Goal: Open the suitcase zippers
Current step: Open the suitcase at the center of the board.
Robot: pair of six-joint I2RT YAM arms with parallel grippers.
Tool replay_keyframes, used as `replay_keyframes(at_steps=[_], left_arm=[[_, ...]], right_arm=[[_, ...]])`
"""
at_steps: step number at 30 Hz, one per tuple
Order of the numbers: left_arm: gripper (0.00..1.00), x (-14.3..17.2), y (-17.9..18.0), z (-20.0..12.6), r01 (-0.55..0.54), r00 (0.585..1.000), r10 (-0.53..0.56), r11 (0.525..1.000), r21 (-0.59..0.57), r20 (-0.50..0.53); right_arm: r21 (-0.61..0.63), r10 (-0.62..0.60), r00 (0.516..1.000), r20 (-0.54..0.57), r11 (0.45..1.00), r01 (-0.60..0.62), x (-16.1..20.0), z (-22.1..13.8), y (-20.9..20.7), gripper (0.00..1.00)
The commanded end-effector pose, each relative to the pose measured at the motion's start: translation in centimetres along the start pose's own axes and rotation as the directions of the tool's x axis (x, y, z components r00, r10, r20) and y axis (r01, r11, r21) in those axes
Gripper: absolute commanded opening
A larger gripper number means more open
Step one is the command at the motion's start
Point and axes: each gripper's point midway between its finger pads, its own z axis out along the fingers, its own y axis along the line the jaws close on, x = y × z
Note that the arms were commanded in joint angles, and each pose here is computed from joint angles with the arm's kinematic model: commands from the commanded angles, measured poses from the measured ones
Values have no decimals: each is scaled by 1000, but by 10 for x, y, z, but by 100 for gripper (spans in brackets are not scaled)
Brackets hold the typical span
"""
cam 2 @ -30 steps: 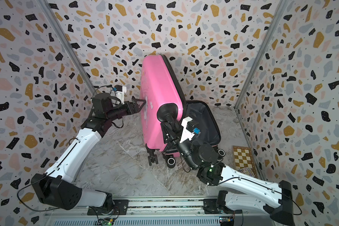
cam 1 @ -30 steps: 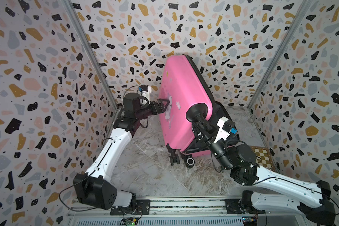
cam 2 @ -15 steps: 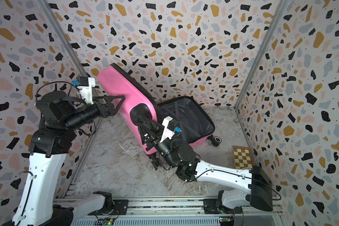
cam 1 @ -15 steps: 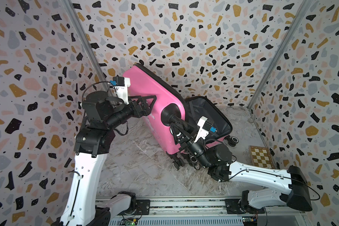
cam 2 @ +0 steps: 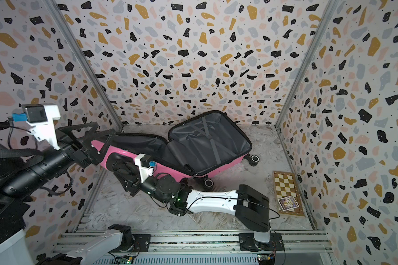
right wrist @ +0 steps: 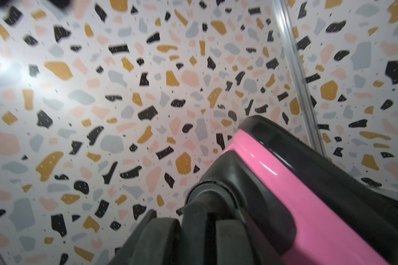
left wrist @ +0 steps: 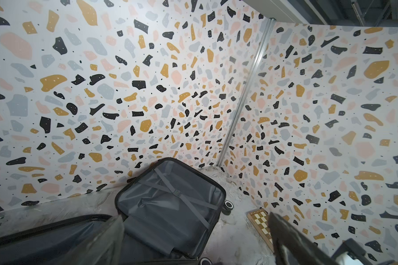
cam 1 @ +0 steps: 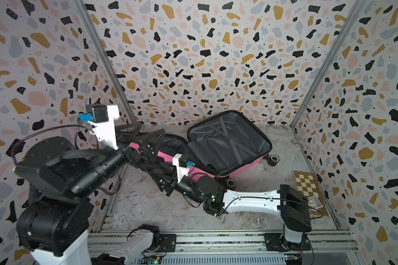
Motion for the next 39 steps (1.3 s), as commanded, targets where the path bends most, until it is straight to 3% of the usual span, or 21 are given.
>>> replay_keyframes(at_steps=[1,4,12,16,21,28,35,39], left_arm=[[98,17,1,7,12,997,-10,1000,21,-72],[98,27,2,11,26,996,-23,999,35,-91],[98,56,8,21,60,990,-52,997,56,-131],[98,68,-2,26,52,991,-33,987,153,-128],[98,83,-7,34,64,992,-36,970,234,-120],[98,107,-6,55,138,989,-110,933,333,-102],[98,156,18,82,76,991,-53,978,192,-121],[97,190,48,101,-53,987,56,998,24,-151]], right_arm=[[115,166,938,-305,984,-137,99,6,-51,56],[79,167,922,-348,986,-149,101,5,-44,82],[50,125,902,-413,992,-115,69,-39,-41,92],[90,117,898,-425,992,-87,51,-80,-65,92],[192,86,925,-371,981,-14,18,-148,-113,92],[307,-66,962,-266,940,150,-48,-233,-149,98],[428,-192,942,-275,853,299,-80,-293,-185,100],[511,-245,920,-307,773,376,-87,-322,-208,100]])
